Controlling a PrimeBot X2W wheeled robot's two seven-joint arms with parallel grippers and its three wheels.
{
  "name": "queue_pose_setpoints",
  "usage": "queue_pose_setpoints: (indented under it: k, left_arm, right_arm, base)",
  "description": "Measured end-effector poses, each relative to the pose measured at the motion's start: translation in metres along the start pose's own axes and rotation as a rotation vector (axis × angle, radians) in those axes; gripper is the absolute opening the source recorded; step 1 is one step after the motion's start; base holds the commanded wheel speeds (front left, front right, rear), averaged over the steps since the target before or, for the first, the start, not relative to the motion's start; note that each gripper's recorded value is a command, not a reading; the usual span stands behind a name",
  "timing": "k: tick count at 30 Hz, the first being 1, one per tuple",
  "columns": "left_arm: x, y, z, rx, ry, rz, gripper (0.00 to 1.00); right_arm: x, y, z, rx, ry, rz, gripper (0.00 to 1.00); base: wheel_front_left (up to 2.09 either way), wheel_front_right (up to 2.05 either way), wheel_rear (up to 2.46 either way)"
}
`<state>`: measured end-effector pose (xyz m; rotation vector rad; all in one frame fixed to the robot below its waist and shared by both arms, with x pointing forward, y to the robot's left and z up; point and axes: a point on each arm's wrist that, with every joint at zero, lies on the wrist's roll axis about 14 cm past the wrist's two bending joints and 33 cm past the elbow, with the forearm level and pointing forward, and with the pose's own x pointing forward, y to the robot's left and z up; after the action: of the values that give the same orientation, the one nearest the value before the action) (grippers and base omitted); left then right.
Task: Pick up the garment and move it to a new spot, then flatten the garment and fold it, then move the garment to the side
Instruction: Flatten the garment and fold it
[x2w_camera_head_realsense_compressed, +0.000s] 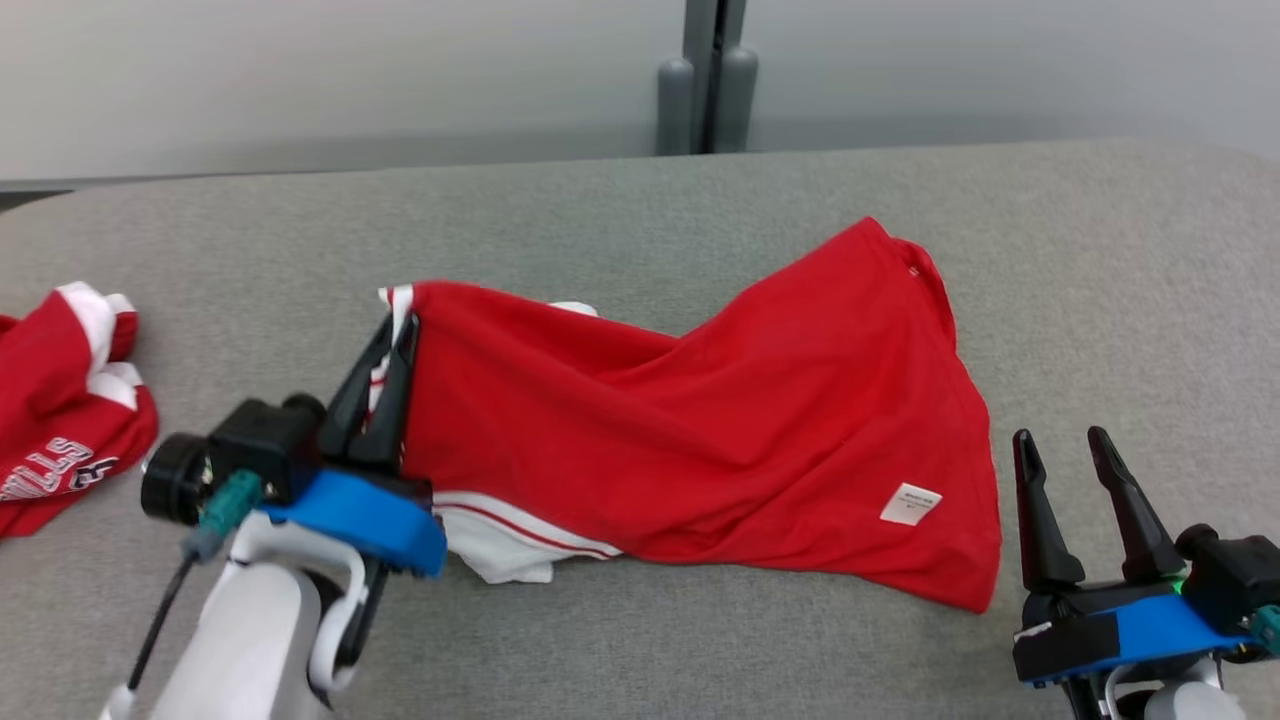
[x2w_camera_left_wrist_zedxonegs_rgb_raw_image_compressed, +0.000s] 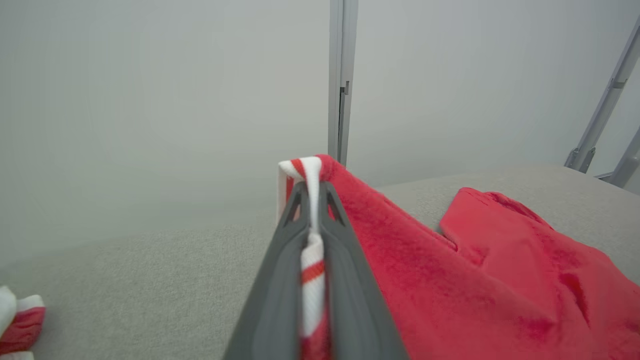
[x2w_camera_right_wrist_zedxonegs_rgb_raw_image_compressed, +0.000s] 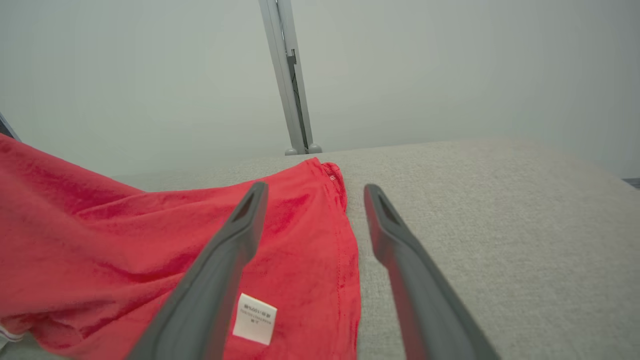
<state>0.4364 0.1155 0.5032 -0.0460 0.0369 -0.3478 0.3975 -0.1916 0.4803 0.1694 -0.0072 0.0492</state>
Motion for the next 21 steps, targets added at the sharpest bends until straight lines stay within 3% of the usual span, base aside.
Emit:
queue_pose_setpoints:
  k: [10, 19, 21]
  left_arm:
    - [0.073, 0.015, -0.025, 0.038, 0.072, -0.036, 0.0]
    - [0.095, 0.025, -0.067, 0.048, 0.159, -0.021, 0.0]
    - [0.095, 0.03, -0.071, 0.055, 0.171, -0.007, 0.53]
  right_arm:
    - [0.006, -0.029, -0.017, -0.016, 0.046, -0.078, 1.0]
    - [0.006, -0.041, -0.026, -0.019, 0.073, -0.114, 1.0]
    - [0.008, -0.04, -0.024, -0.016, 0.067, -0.111, 1.0]
  base:
    - [0.0, 0.0, 0.0]
    - [0.0, 0.0, 0.0]
    - [0.0, 0.0, 0.0]
